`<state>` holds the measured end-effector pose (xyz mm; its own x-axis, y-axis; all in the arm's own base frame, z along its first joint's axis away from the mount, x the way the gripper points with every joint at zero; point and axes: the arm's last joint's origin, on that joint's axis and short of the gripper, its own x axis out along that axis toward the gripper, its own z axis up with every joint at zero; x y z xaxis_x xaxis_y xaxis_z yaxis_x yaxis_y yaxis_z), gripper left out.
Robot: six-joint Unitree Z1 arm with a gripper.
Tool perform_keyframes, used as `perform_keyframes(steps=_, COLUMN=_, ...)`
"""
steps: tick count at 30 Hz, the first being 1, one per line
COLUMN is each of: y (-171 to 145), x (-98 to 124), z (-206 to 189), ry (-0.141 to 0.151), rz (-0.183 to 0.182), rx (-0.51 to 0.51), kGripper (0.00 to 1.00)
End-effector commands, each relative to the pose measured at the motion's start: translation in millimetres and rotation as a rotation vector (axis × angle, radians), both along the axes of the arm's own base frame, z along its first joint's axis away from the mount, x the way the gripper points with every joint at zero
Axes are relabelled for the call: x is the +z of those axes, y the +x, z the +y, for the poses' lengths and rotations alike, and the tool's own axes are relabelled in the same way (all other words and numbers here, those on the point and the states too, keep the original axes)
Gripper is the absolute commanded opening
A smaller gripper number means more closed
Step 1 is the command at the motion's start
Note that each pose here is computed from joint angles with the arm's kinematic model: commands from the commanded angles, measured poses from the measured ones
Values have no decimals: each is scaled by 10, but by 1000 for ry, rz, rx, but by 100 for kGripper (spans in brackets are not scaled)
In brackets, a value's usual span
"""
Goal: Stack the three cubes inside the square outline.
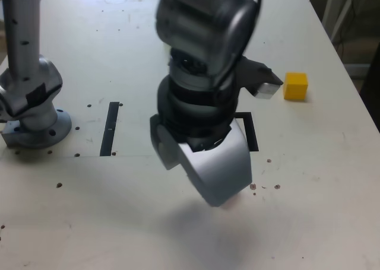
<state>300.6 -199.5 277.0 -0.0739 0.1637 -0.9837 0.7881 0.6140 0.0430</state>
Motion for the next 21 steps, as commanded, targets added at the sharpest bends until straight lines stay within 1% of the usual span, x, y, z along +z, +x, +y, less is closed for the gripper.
perform_keyframes(steps=1, y=52, x=-43, z=39, ry=21, rz=12, rx=26, kGripper=99)
perform_keyframes(steps=4, y=124, x=-119, z=108, ry=55, rz=27, rx=66, kGripper=99)
perform_keyframes(steps=6, y=166, x=-163, z=137, ry=75, rz=29, rx=84, kGripper=99)
perform_keyframes(steps=10, y=234, x=-236, z=149, ry=102, rz=20, rx=105, kGripper=99)
perform_keyframes(steps=12, y=258, x=-304, z=143, ry=116, rz=30, rx=118, kGripper=99)
perform_keyframes(steps=17, y=265, x=-472, z=135, ry=136, rz=58, rx=146, kGripper=99)
perform_keyframes(steps=21, y=259, x=-542, z=132, ry=133, rz=53, rx=159, kGripper=97)
